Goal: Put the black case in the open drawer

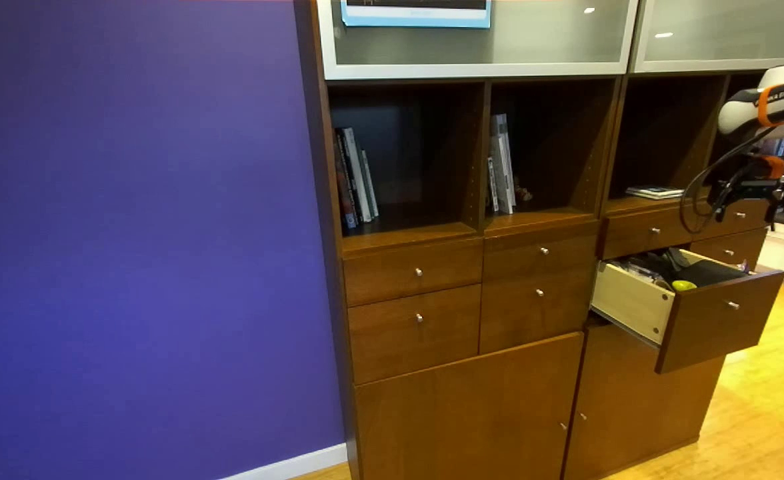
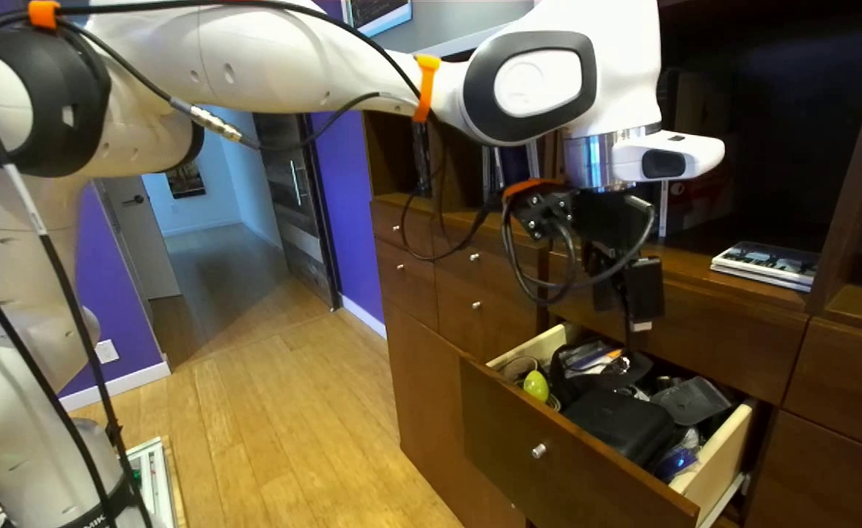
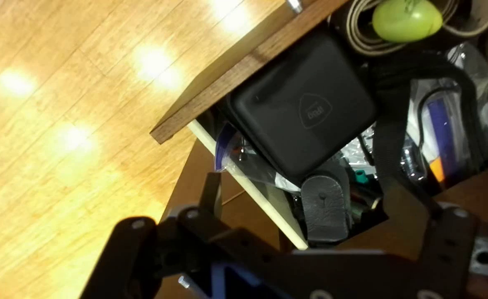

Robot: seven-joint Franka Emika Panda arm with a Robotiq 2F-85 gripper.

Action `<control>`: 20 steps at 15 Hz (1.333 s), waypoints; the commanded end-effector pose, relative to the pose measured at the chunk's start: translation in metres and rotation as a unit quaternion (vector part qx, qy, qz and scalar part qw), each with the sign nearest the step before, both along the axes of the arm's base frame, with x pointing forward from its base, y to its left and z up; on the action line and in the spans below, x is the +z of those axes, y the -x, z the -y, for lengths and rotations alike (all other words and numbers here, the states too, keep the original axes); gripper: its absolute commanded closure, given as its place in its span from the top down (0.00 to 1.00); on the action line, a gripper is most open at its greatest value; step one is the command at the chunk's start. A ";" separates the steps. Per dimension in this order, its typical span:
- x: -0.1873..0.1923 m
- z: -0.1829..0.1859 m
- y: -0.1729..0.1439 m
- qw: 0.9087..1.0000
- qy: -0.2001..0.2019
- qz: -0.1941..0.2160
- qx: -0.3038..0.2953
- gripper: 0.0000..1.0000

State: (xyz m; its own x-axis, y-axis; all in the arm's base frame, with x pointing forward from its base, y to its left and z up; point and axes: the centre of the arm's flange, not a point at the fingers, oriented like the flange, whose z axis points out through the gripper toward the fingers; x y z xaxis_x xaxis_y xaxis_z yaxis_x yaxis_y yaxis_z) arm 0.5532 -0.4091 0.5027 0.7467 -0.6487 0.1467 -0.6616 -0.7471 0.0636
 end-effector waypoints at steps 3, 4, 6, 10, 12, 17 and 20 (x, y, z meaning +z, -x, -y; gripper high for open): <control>0.054 -0.048 0.061 0.998 -0.008 -0.006 0.068 1.00; 0.064 -0.056 0.067 0.997 -0.008 -0.004 0.076 1.00; 0.082 -0.075 0.079 0.997 -0.012 -0.003 0.071 1.00; 0.105 -0.107 0.109 0.997 -0.040 -0.021 0.063 1.00; 0.108 -0.118 0.126 0.996 -0.043 -0.030 0.075 1.00; 0.112 -0.113 0.125 0.995 -0.047 -0.033 0.087 1.00; 0.110 -0.117 0.130 0.994 -0.050 -0.034 0.090 1.00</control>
